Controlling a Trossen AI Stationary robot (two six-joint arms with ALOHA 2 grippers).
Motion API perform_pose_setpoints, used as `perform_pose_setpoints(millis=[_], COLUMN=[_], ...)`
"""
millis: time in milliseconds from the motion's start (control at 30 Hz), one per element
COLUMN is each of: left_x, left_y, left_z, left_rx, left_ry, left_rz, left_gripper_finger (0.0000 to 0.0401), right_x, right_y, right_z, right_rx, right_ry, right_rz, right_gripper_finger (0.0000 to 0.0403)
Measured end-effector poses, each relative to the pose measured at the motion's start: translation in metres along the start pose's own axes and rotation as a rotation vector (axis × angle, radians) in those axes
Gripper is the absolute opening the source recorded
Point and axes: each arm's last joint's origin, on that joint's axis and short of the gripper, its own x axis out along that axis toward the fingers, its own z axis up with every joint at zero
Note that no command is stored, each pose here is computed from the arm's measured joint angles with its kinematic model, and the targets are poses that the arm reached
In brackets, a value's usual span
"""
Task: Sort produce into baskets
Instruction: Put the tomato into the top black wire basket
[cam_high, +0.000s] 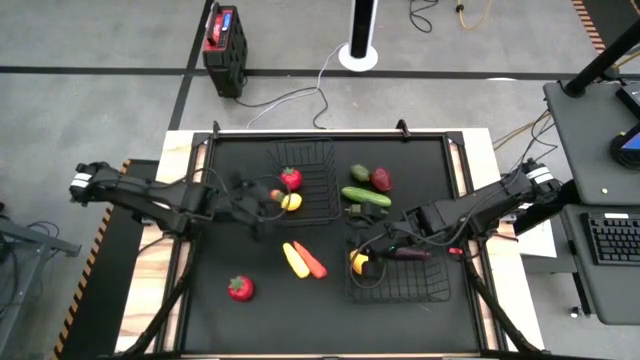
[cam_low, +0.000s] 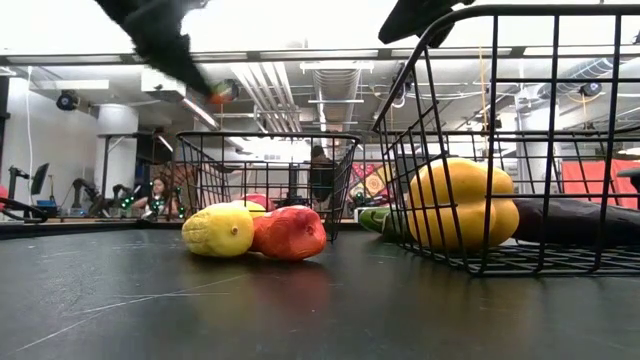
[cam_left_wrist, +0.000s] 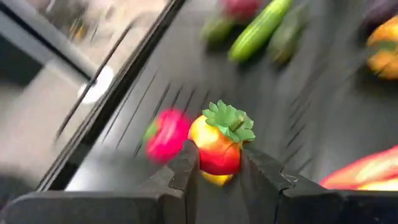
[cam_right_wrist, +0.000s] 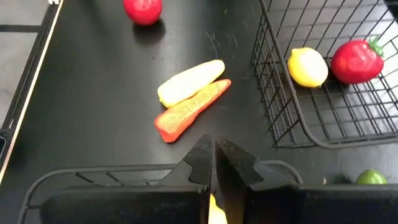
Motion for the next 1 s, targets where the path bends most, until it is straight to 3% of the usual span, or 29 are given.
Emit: perform_pose_setpoints(millis=[100, 200, 500, 700, 1000], left_x=[0.012, 0.029, 0.067, 0.076, 0.083], left_y=[-0.014, -0.026, -0.046, -0.041, -0.034], left_z=[0.015, 0.019, 0.032, 0.034, 0.03], left_rx=[0.043, 0.111, 0.206, 0.293, 0.306], left_ry=[-0.108, -0.131, -0.043, 0.069, 0.132], left_rz=[-0.05, -0.045, 0.0, 0.107, 0.135], left_gripper_finger=[0.0075, 0.0075, 0.0075, 0.0075, 0.0081], right_x=[0.0, 0.0, 0.0, 0.0, 0.001], right_y=[0.0, 0.001, 0.001, 0.001, 0.001], right_z=[0.002, 0.003, 0.003, 0.003, 0.002], right_rx=[-0.01, -0.014, -0.001, 0.005, 0.005], right_ry=[-0.024, -0.034, -0.037, -0.038, -0.035], right_rz=[0.005, 0.008, 0.011, 0.011, 0.01], right_gripper_finger=[0.0013, 0.0013, 0.0013, 0.0013, 0.0013])
